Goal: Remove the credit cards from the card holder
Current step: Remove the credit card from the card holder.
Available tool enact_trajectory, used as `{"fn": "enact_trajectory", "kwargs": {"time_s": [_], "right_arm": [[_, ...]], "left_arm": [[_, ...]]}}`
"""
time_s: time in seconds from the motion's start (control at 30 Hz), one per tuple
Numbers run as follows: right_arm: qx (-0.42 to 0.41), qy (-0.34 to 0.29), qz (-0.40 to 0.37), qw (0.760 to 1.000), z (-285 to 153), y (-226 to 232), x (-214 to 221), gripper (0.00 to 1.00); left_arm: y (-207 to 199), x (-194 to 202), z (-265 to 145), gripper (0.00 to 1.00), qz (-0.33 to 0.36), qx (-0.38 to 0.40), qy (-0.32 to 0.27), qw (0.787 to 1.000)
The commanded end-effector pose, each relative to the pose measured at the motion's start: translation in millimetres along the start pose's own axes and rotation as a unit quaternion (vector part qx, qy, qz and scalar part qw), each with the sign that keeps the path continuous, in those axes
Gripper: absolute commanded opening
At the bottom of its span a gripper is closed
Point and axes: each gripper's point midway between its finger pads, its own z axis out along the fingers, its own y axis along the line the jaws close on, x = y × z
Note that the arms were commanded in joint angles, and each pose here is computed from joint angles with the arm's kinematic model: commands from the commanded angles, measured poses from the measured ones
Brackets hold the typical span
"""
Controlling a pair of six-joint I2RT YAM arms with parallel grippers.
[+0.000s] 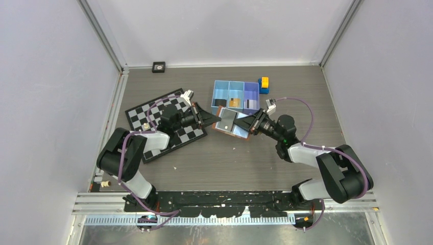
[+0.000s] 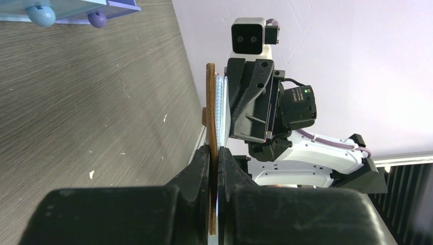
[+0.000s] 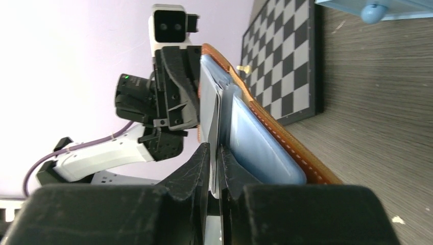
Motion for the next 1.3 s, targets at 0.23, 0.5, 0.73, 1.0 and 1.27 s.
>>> {"fn": "enact_trajectory", "kwargs": {"time_s": [0.23, 0.5, 0.73, 1.0, 1.27], "right_arm": [[0.027, 0.045, -0.035, 0.998, 21, 2, 8, 0.29], [-0.032, 0.045, -0.026, 0.998, 20, 23, 10, 0.24], [-0.085, 0.034, -0.039, 0.995, 11, 46, 10, 0.18], [-0.095, 0.027, -0.045, 0.994, 8, 51, 9, 0.1], [-0.104, 0.019, -0.046, 0.993, 4, 55, 7, 0.09]], "left_arm": [[-4, 12, 11, 0.0, 0.016, 0.01, 0.026, 0.999], [-2, 14, 13, 0.0, 0.014, 0.008, 0.028, 0.999], [0, 12, 13, 0.11, -0.002, 0.022, 0.026, 0.999], [1, 12, 13, 0.13, -0.003, 0.019, 0.026, 0.999], [7, 11, 12, 0.22, -0.008, 0.012, 0.022, 1.0]]}}
